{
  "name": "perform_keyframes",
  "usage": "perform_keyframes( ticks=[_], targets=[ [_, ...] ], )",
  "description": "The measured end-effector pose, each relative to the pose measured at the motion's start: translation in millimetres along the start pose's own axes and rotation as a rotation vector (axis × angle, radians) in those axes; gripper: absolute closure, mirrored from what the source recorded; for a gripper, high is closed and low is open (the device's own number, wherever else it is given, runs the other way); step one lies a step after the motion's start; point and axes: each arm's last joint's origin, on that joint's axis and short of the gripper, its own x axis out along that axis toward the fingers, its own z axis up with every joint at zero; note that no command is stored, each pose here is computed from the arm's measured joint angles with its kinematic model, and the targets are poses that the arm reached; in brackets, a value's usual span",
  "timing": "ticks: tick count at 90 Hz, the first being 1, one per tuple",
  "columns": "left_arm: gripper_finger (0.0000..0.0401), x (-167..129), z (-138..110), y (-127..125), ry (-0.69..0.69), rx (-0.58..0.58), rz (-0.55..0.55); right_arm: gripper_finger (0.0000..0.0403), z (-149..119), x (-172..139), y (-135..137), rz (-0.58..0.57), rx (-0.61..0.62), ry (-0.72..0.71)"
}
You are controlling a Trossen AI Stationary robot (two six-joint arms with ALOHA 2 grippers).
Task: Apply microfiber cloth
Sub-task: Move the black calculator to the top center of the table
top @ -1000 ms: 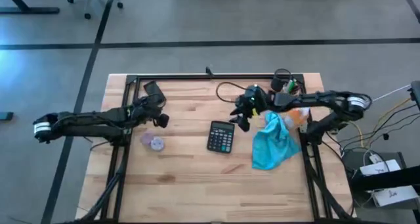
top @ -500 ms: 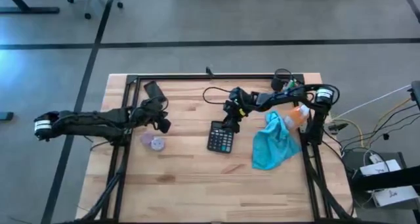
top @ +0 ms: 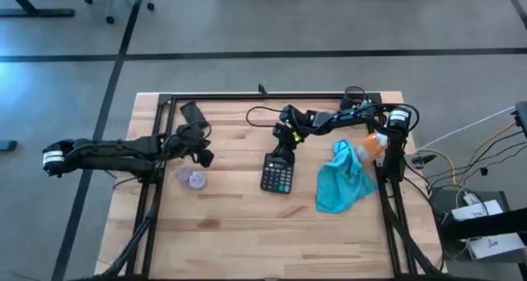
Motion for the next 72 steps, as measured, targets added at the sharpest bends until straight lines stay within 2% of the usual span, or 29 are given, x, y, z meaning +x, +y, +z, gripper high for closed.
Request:
perform_keyframes(
  ticks=[10,30,46,59,72],
  targets=[
    [0.0391,0,0,0,-0.002,0.006,0.004,0.0391,5,-3,0,-0.004,-0.005,0.010],
    [0.0392,0,1,0,-0.011,0.018,0.001,0.0393,31,-25,-11,-0.052,-0.065,-0.053],
    [0.0392,0,1,0,-0.016,0.020,0.001,0.0393,43,-54,-38,-0.123,-0.073,-0.121],
    [0.0392,0,2,0,-0.033,0.016,0.033,0.0393,40,-78,-66,-0.262,-0.018,-0.156],
    [0.0390,0,4,3,-0.083,-0.085,0.126,0.0380,36,-96,-85,-0.323,0.027,-0.179]
  ],
)
